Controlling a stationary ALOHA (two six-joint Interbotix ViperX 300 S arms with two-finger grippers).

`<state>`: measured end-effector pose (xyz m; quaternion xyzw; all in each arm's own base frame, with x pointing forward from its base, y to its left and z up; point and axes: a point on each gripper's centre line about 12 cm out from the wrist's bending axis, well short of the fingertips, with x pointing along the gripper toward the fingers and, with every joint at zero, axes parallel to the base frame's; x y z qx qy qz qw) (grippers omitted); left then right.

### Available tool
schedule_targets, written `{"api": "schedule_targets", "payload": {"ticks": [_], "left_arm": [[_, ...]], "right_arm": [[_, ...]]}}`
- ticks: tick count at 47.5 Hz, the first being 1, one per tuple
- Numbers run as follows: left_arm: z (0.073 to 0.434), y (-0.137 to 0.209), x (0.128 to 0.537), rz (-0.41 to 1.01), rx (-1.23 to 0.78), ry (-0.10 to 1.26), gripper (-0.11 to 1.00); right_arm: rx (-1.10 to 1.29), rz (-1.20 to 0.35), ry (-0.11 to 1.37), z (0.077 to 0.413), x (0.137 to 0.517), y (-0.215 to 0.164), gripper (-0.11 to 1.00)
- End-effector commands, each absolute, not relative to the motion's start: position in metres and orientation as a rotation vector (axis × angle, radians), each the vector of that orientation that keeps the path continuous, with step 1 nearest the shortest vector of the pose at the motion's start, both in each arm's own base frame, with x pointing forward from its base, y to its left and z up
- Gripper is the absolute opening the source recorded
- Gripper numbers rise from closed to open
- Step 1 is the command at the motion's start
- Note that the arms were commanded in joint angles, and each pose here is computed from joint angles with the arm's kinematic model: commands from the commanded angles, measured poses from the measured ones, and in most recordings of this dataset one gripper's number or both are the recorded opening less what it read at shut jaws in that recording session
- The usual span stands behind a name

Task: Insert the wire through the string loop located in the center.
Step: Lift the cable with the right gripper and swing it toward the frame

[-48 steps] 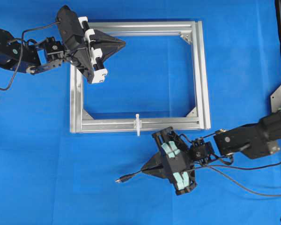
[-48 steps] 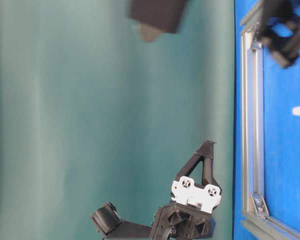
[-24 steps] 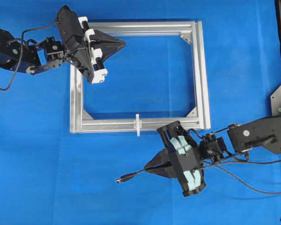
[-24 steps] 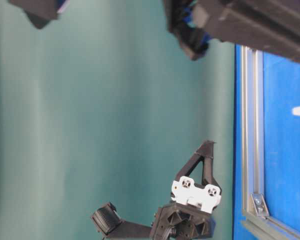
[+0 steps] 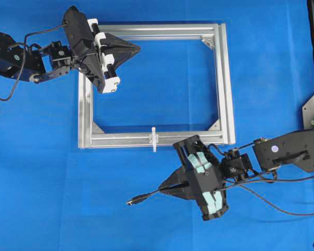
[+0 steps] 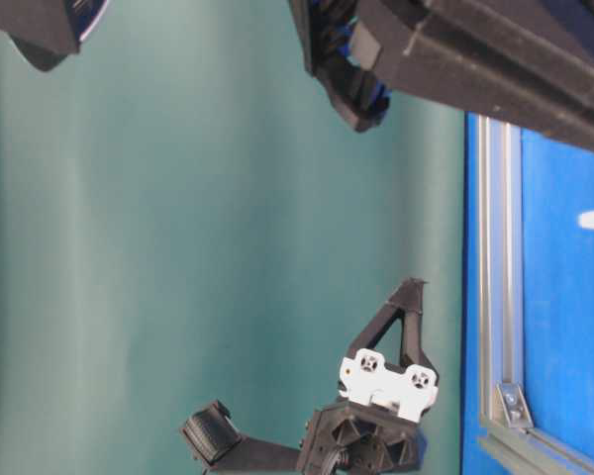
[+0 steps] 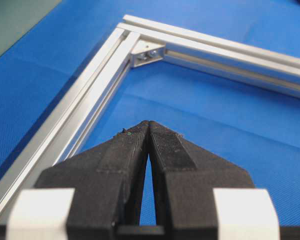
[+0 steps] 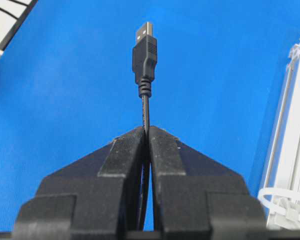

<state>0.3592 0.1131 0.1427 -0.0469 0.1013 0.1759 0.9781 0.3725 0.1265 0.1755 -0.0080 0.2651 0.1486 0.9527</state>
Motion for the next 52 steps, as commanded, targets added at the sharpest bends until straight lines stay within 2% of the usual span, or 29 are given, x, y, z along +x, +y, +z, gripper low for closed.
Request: {"api": "schedule_targets", "payload": {"ticks": [1,52], "left_arm": [[0.1553,0.1124,0.3611,0.35,-0.089,0.166,0.0],[0.1553,0.1106,0.3616,0.344,-0.087,0.166,0.0]], "right_arm": [[-0.009,0.31,0.492,0.1922,0.3753,0.1294,-0.02],[-0.011,0.309,0.499,0.1889,0.3731,0.1287,-0.02]]}}
